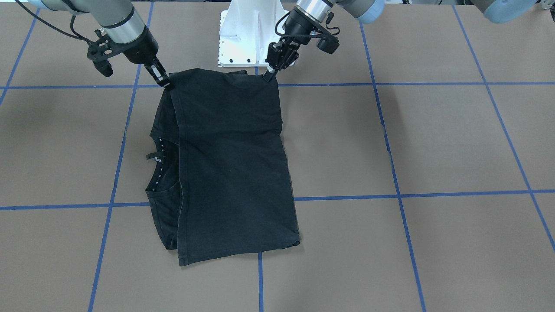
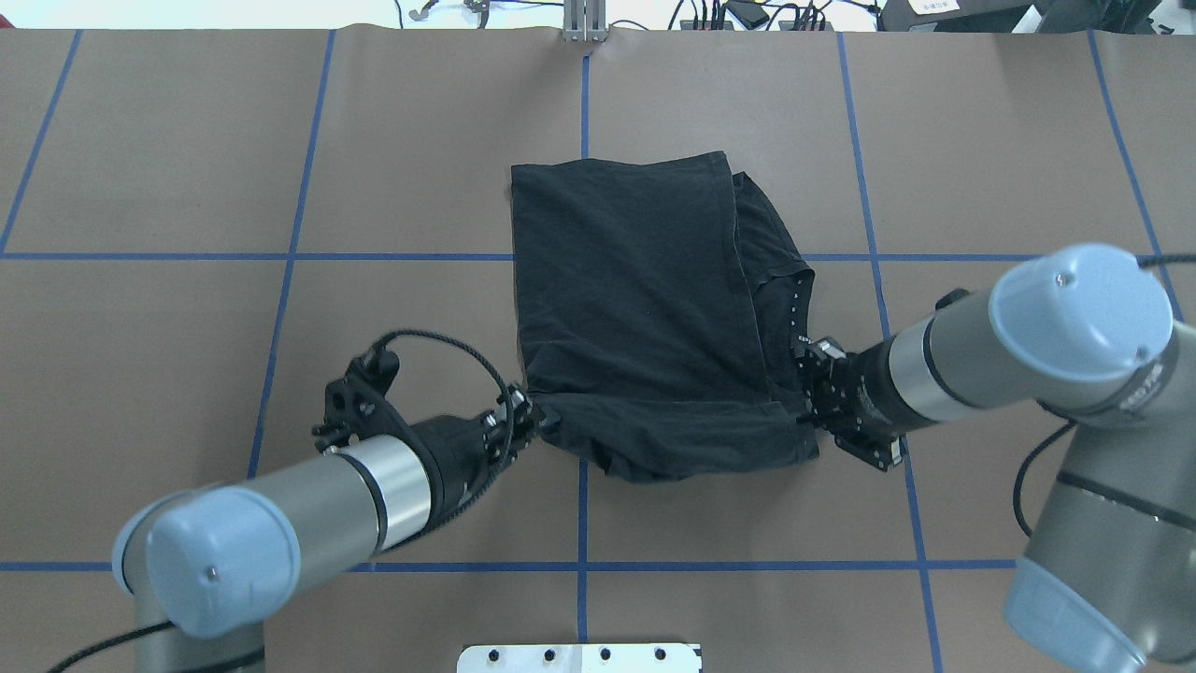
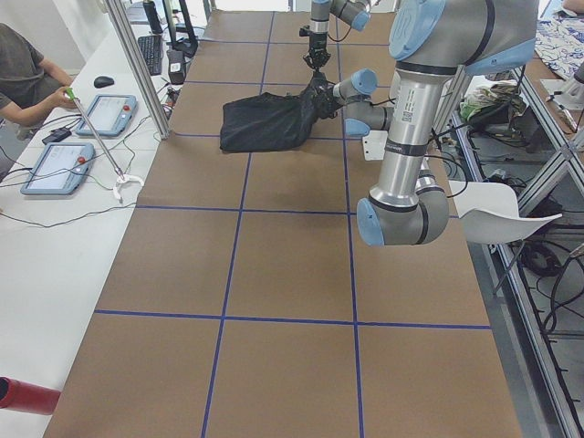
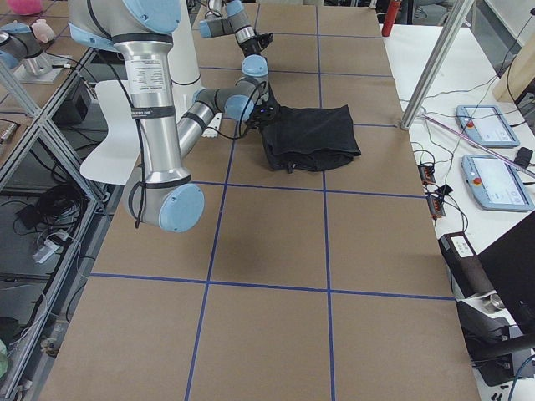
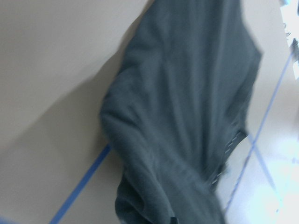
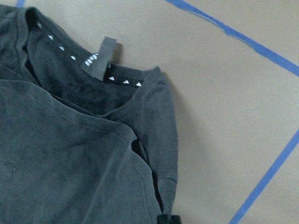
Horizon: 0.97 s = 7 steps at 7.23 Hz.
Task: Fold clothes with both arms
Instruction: 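Lift the near edge with both grippers and fold it away from the robot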
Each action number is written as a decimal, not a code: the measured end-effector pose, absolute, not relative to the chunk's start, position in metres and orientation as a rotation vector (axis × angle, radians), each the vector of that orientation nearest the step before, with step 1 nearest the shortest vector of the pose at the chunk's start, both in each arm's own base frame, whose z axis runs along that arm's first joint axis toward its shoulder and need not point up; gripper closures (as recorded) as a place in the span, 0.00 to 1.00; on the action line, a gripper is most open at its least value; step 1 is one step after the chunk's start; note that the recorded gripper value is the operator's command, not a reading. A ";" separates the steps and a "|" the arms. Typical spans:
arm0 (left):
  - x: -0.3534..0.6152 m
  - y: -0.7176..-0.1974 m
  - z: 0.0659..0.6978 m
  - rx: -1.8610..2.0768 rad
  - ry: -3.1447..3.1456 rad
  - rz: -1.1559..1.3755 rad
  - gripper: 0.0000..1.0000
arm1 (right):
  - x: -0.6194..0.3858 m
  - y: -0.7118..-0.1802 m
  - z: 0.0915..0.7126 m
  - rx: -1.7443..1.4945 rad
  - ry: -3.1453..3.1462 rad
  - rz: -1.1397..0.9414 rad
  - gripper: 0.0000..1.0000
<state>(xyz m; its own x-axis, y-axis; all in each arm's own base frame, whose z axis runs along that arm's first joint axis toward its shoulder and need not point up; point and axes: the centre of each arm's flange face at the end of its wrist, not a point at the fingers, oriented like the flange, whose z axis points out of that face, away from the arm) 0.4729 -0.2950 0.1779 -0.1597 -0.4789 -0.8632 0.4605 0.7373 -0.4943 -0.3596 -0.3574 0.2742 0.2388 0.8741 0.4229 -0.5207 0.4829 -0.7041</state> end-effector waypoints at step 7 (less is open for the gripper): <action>0.521 -0.549 0.206 0.218 1.331 -0.896 0.11 | -0.414 -0.616 0.281 -0.338 -0.784 0.939 0.02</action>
